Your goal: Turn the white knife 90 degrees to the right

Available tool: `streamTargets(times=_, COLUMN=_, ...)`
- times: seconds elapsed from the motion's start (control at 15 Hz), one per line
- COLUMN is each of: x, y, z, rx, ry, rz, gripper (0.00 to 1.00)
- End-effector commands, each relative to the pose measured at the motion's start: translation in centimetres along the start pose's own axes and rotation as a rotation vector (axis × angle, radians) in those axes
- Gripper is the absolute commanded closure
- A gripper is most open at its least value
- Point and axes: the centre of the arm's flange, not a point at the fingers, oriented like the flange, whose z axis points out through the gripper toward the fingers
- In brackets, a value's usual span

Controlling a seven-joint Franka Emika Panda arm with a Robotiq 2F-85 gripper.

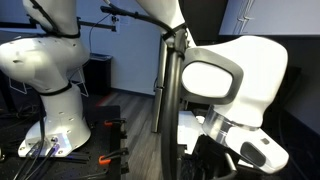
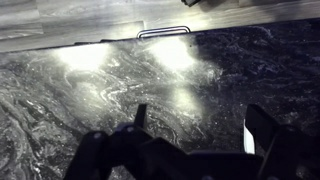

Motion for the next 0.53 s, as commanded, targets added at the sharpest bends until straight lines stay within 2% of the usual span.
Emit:
streamTargets(times=0.0, x=2.8, y=-0.1, z=1.5, rx=0.077, ry=0.029, rz=-0.008, gripper=0.0)
streamTargets(times=0.2, x=3.9, y=-0.6, z=2.4, rx=0.141, ry=0.038, rz=0.026, gripper=0.0)
streamTargets(times=0.47, x=5.5, y=-1.5, z=3.2, rx=0.164, ry=0.033, rz=0.035, gripper=0.0)
